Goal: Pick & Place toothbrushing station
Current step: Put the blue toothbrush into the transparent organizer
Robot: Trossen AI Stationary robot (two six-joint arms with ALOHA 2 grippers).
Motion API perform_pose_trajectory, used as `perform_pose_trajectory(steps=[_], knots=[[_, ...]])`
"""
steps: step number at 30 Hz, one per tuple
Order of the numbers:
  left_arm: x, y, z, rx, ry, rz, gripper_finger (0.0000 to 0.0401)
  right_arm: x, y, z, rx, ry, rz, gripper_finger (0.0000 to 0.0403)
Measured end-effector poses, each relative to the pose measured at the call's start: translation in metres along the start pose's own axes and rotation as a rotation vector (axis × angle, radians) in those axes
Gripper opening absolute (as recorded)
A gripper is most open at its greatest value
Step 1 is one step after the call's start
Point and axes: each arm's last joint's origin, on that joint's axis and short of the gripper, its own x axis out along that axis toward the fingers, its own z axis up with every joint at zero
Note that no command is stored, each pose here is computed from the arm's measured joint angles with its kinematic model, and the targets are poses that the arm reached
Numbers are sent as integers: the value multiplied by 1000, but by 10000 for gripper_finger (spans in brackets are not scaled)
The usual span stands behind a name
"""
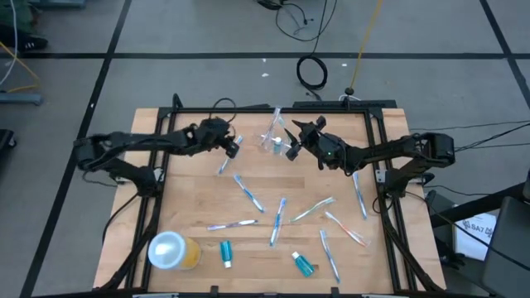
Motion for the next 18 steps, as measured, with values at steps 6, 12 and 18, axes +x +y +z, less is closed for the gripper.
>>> perform_pose_trajectory(steps=[6,12,18], knots=[[36,-1,-13,15,131,30,152,0,0,-1,-19,5,1,179],[55,4,-27,-36,212,74,152,0,0,-1,-20,6,1,182],[64,10,-33,-60,247,86,152,0,0,-1,-20,6,1,182]])
